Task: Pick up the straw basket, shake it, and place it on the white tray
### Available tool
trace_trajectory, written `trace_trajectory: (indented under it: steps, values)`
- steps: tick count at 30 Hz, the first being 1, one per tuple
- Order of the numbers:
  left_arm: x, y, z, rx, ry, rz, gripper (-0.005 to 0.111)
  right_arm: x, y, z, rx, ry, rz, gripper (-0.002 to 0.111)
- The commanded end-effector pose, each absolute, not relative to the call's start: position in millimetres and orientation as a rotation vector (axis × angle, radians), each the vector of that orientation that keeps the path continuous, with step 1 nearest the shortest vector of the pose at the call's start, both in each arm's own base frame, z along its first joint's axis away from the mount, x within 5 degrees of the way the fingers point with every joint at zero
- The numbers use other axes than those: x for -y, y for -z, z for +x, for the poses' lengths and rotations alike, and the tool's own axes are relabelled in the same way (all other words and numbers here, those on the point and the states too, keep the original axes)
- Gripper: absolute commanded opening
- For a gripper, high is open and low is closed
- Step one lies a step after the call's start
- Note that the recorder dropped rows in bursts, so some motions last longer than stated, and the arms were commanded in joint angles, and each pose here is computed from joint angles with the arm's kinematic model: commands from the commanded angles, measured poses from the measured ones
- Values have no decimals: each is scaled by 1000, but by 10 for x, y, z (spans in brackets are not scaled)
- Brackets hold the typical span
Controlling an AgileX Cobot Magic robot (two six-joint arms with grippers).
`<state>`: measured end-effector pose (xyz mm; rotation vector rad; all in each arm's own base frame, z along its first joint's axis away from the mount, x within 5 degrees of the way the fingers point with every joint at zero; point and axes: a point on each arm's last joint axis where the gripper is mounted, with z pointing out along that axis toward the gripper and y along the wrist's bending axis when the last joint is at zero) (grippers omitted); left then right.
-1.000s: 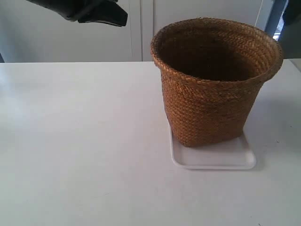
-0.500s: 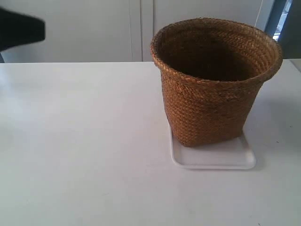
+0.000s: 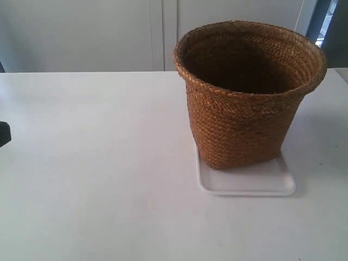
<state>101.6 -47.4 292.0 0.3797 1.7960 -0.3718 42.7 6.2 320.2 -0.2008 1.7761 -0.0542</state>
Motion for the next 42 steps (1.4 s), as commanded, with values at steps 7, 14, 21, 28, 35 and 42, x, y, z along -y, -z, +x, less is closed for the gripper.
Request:
trace_trajectory:
  steps: [7, 14, 21, 28, 35, 42]
  values:
    - [438, -2700, 1030, -1820, 332, 354, 0, -44, -3280, 343, -1471, 66, -143, 0]
    - [438, -2700, 1030, -1820, 332, 354, 0, -44, -3280, 343, -1471, 66, -143, 0]
    - [438, -2700, 1030, -1820, 332, 354, 0, -44, -3280, 343, -1471, 66, -143, 0]
    - [438, -2700, 1030, -1820, 332, 354, 0, -43, -3282, 343, -1469, 66, -142, 0]
    - [437, -2701, 1030, -1819, 331, 352, 0, -33, -2657, 517, -1553, 70, -134, 0]
    - [435, -2706, 1033, -1814, 329, 349, 0, -32, -1934, 556, -1696, 65, -141, 0]
